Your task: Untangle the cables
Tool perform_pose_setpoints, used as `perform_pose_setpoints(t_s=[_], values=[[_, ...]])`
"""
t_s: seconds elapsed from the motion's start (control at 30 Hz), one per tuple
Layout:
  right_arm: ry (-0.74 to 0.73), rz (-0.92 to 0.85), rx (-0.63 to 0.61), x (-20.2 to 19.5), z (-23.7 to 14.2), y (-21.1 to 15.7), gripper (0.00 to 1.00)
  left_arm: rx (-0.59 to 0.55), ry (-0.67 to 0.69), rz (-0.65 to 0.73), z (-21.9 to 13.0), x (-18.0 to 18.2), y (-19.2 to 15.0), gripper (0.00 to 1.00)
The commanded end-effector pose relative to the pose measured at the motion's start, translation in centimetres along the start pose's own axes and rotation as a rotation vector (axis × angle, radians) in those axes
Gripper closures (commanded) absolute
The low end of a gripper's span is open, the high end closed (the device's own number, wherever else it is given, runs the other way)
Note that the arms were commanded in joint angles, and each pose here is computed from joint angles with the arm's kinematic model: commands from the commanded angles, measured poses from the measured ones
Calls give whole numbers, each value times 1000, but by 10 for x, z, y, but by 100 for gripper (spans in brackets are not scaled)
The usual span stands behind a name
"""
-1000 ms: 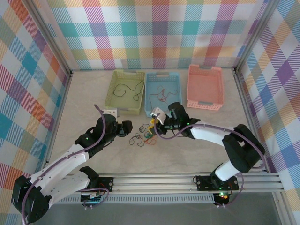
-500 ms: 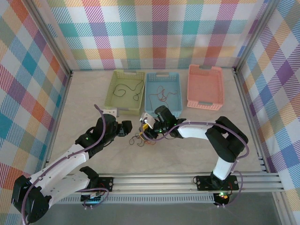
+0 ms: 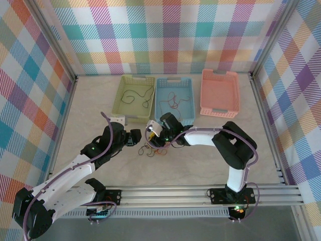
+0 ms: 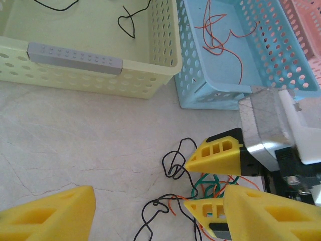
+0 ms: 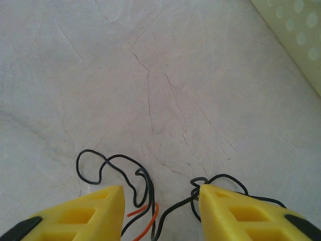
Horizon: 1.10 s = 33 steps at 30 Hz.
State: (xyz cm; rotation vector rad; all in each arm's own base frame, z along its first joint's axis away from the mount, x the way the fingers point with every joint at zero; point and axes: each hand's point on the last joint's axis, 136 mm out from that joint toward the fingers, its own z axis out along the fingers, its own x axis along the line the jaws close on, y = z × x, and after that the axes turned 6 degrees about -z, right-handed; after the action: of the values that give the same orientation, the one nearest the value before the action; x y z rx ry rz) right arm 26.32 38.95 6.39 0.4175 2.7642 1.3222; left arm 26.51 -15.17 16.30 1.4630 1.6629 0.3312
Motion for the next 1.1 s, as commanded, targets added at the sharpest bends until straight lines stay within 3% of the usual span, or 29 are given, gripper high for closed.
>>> perform_pose_setpoints(t_s=[0.0, 0.27, 0.53, 0.77, 1.07], values=[[-13, 6, 28, -1, 5, -2, 57, -43, -16, 2, -4, -8, 17, 32], [-9, -15, 54, 2, 9, -6, 71, -48, -13, 1, -5, -7, 17, 32], [2, -58, -28, 10, -3, 7, 100, -43, -11, 2, -4, -7, 16, 32], [-40, -97, -174, 16, -38, 38, 100, -42, -49, 12, -6, -12, 16, 32], [-61, -96, -298, 32, -94, 63, 100, -20, -209, 51, -15, -41, 14, 32]])
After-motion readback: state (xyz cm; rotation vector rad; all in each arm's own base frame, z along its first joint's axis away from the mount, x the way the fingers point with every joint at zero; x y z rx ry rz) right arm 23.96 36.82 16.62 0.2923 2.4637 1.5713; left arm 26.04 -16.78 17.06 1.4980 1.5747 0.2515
